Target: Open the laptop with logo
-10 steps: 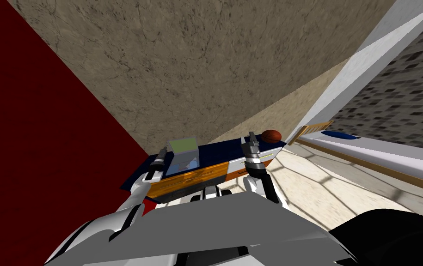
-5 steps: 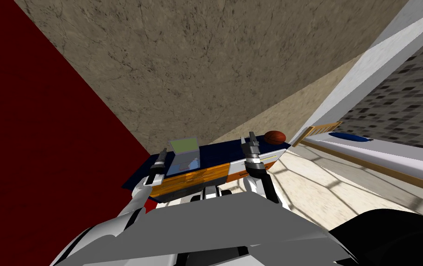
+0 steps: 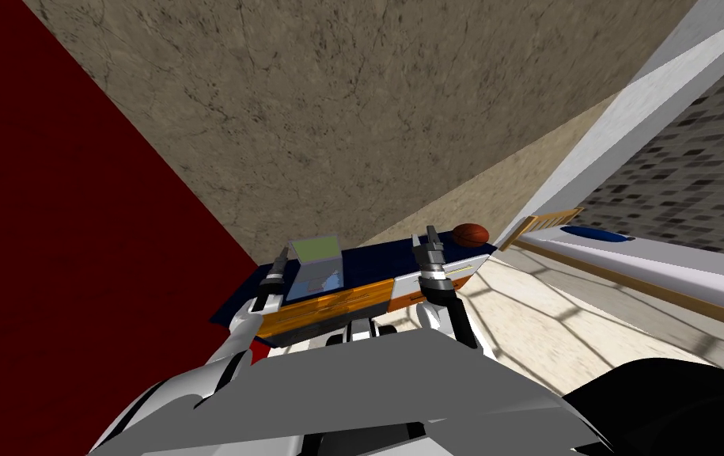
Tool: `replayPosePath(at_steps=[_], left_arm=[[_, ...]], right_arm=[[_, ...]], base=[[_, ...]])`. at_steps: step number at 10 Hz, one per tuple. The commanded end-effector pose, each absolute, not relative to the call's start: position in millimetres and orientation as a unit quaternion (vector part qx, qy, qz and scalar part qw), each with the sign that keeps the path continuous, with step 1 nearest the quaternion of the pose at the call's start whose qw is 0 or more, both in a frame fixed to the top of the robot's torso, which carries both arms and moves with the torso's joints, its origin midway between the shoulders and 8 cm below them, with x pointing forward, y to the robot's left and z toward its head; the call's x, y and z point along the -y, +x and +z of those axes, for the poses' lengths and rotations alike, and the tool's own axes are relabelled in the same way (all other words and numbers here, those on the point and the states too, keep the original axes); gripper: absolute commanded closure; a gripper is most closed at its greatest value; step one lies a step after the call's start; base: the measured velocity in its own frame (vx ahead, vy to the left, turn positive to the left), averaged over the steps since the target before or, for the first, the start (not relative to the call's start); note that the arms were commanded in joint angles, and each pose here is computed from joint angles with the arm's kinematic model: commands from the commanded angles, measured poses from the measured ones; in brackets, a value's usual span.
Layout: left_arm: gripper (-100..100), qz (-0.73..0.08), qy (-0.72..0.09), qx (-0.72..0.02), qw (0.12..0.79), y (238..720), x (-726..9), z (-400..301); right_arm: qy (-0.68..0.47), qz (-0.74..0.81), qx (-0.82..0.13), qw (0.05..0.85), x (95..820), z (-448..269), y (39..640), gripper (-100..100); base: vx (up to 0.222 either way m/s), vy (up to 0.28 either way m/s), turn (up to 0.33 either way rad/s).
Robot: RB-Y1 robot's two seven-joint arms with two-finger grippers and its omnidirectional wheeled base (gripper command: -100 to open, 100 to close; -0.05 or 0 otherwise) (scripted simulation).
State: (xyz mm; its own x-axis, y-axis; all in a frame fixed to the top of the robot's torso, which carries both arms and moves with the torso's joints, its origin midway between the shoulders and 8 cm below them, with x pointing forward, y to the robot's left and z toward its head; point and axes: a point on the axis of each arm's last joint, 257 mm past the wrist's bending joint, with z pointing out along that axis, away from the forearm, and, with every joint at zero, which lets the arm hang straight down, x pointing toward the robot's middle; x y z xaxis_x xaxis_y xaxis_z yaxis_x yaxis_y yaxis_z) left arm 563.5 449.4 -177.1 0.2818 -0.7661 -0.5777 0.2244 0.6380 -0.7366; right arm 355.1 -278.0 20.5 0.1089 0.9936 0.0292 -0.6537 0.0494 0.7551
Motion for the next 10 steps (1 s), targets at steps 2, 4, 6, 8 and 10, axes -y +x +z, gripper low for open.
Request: replayPosePath(at_steps=[2, 4, 6, 8, 10], left_arm=[[-100, -0.322, -0.287, -0.513, 0.742, 587, -449, -174], [-100, -0.319, -0.294, -0.519, 0.736, 596, -448, -173], [-100, -0.317, -0.302, -0.524, 0.731, 605, -448, -173], [-100, -0.314, -0.309, -0.529, 0.725, 613, -447, -172], [-100, -0.312, -0.316, -0.534, 0.72, 620, -446, -172]], right_arm=[[0.318, 0.612, -0.267, 0.673, 278, 21, 355, 0], [0.318, 0.612, -0.267, 0.673, 278, 21, 355, 0], [0.318, 0.612, -0.267, 0.673, 278, 21, 355, 0], [0.318, 0.612, -0.267, 0.673, 278, 21, 355, 0], [0.318, 0.612, -0.267, 0.673, 278, 21, 355, 0]], base=[[-0.04, 0.035, -0.035], [-0.03, 0.029, -0.032], [-0.025, 0.024, -0.028], [-0.025, 0.028, -0.03], [-0.025, 0.026, -0.026]])
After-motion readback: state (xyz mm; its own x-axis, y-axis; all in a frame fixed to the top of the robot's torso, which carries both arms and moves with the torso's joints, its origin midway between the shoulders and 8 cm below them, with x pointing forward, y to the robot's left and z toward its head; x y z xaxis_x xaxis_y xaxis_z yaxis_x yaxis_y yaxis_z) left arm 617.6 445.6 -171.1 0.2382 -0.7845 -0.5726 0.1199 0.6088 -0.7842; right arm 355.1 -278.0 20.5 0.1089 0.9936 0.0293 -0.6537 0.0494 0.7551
